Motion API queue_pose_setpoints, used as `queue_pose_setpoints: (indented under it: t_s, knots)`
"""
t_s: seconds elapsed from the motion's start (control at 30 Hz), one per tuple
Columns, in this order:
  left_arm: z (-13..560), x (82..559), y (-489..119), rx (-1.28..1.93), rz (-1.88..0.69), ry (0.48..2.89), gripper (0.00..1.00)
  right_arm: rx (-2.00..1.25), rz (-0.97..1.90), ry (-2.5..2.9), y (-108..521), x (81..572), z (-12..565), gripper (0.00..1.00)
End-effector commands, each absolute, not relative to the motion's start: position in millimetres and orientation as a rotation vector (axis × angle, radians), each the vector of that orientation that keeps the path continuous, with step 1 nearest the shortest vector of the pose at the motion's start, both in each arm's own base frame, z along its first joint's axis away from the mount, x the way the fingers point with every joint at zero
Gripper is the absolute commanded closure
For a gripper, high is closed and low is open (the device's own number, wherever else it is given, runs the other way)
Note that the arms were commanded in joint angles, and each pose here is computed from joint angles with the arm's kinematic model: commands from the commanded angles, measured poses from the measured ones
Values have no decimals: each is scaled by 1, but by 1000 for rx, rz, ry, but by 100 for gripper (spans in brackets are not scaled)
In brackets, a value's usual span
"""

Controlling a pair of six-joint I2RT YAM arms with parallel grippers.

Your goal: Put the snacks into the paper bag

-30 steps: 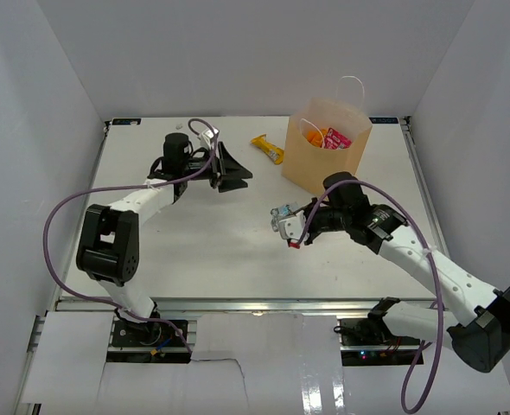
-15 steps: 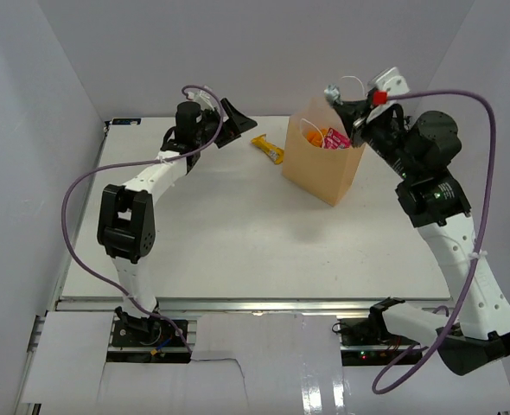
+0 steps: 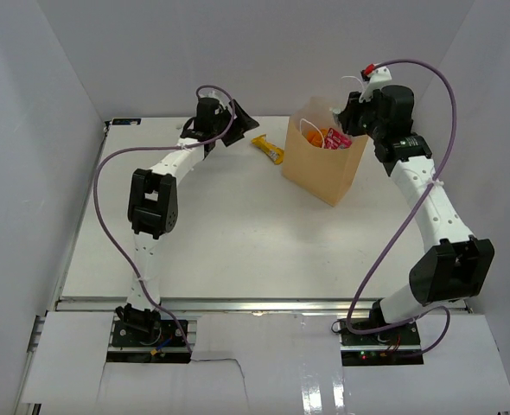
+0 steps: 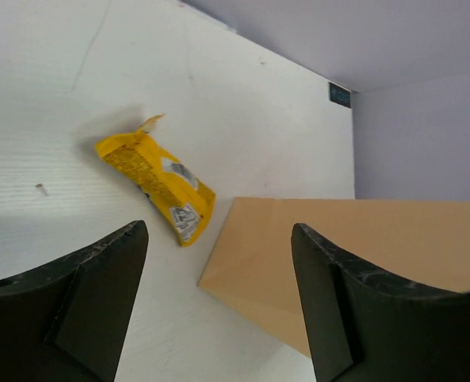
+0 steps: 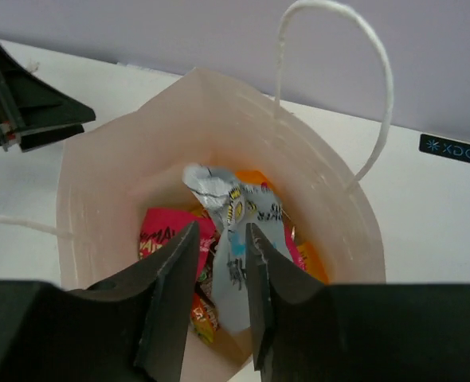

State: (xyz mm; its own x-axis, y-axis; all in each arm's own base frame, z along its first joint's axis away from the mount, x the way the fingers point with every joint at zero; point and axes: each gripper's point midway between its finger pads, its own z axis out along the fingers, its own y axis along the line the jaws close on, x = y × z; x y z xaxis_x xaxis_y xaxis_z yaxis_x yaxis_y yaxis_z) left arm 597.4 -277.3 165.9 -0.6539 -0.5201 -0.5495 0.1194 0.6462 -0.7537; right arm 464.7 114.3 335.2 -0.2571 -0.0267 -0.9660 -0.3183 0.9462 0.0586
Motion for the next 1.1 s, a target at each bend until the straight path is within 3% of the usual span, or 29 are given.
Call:
queue_pose_setpoints:
  t_s: [0.0, 0.07, 0.1, 0.2, 0.33, 0.67, 0.73, 1.07]
  knots:
    - [165, 599, -271, -427, -938, 2112, 16, -331, 368, 1717, 128, 449, 368, 61]
    - [150, 601, -275, -461, -943, 2138, 14, -387, 424, 1703, 135, 441, 370, 46]
    - [144, 602, -278, -479, -937, 2145, 14, -402, 440, 1696, 133, 439, 372, 33]
    - [131, 605, -285, -494, -897, 2146, 13, -549, 522, 1625, 133, 417, 381, 17]
    - [119, 610, -296, -570, -891, 2141, 14, -610, 589, 1575, 124, 390, 384, 12]
    - [73, 616, -311, -895, -956, 2107, 21, -556, 569, 1561, 99, 353, 385, 12]
    - [63, 617, -312, -929, -959, 2106, 30, -557, 564, 1549, 99, 343, 388, 12]
    - [23, 609, -320, -1040, -1036, 2152, 57, -563, 593, 1561, 103, 328, 380, 12]
